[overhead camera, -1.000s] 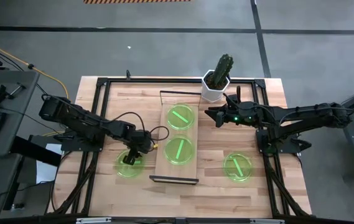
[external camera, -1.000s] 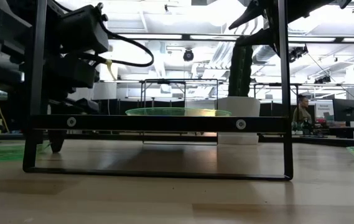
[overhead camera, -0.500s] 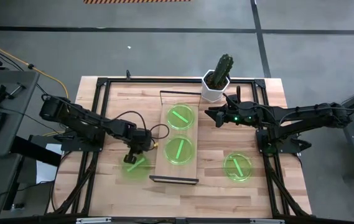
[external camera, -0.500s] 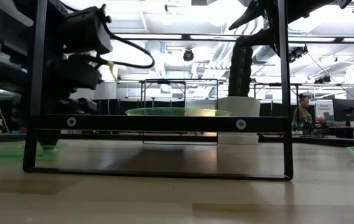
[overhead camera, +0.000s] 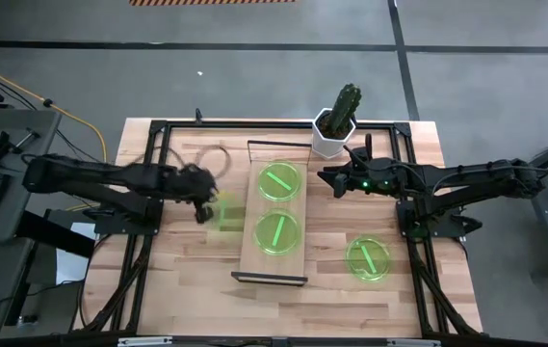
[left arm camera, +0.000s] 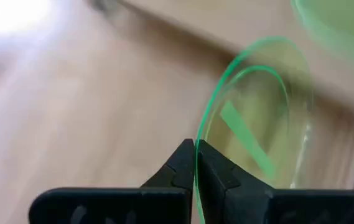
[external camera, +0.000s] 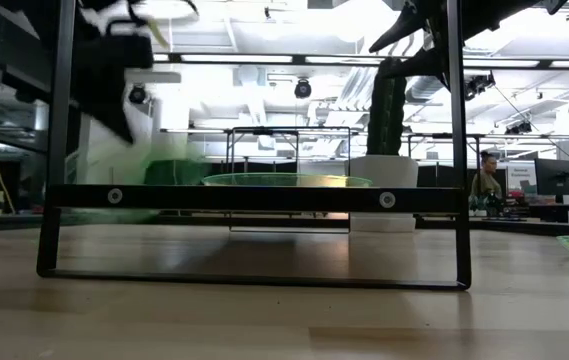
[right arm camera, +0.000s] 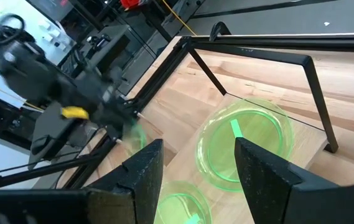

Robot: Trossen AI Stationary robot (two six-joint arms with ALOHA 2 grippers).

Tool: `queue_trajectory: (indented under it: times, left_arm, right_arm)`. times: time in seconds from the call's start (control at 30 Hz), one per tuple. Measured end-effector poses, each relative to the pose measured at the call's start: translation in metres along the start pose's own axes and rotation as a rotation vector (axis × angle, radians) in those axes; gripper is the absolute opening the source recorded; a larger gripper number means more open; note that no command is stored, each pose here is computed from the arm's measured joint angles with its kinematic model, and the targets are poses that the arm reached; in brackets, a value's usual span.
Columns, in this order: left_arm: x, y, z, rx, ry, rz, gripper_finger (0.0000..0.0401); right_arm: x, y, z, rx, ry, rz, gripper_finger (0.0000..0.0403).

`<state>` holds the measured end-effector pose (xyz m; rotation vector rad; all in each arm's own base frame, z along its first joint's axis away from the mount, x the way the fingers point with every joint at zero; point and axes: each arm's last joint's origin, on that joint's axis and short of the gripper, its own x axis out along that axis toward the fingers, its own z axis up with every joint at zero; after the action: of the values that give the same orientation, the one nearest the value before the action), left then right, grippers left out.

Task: Place and stack plates onto a shelf
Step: Stack the left green plate on top of the green plate on the shelf

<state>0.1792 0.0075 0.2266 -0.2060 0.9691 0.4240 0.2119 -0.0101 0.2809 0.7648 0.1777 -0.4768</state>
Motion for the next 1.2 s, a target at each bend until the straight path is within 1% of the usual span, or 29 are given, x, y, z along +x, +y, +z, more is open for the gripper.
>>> queue_trajectory:
  times: [0.1, 0.17, 0.3, 0.37, 0.47, 0.63, 0.8, 0.9, 1.0, 1.1, 1.2]
  left_arm:
    - [-0.020, 0.008, 0.003, -0.268, -0.180, 0.060, 0.0000]
    - [-0.029, 0.010, 0.005, -0.412, -0.286, 0.068, 0.0000]
    - [-0.035, 0.010, 0.011, -0.553, -0.395, 0.057, 0.0000]
    - [-0.033, 0.009, 0.015, -0.602, -0.428, 0.065, 0.0000]
    - [-0.021, 0.002, 0.026, -0.664, -0.470, 0.070, 0.0000]
    - [0.018, -0.017, 0.044, -0.758, -0.494, 0.050, 0.0000]
    - [0.060, -0.031, 0.054, -0.912, -0.511, 0.028, 0.0000]
    - [0.081, -0.031, 0.054, -0.986, -0.498, 0.045, 0.0000]
    - [0.095, -0.029, 0.052, -1.051, -0.478, 0.063, 0.0000]
    - [0.103, -0.026, 0.051, -1.081, -0.459, 0.071, 0.0000]
    - [0.107, -0.024, 0.055, -1.098, -0.457, 0.041, 0.0000]
  right_arm:
    - [0.000, 0.000, 0.000, 0.003, -0.001, 0.001, 0.0181]
    - [0.000, 0.000, 0.000, 0.008, -0.001, 0.001, 0.0181]
    - [0.000, 0.000, 0.000, 0.008, -0.001, 0.001, 0.0181]
    - [0.000, 0.000, 0.000, 0.007, -0.002, 0.001, 0.0181]
    - [0.000, 0.000, 0.000, -0.001, 0.000, -0.001, 0.0181]
    - [0.000, 0.000, 0.000, -0.002, 0.002, -0.002, 0.0181]
    - [0.000, 0.000, 0.000, -0.003, 0.003, -0.004, 0.0181]
    - [0.000, 0.000, 0.000, -0.002, 0.002, -0.003, 0.0181]
    - [0.000, 0.000, 0.000, 0.000, 0.002, -0.003, 0.0181]
    - [0.000, 0.000, 0.000, 0.002, 0.002, -0.003, 0.0181]
    - [0.000, 0.000, 0.000, 0.008, 0.002, -0.003, 0.0181]
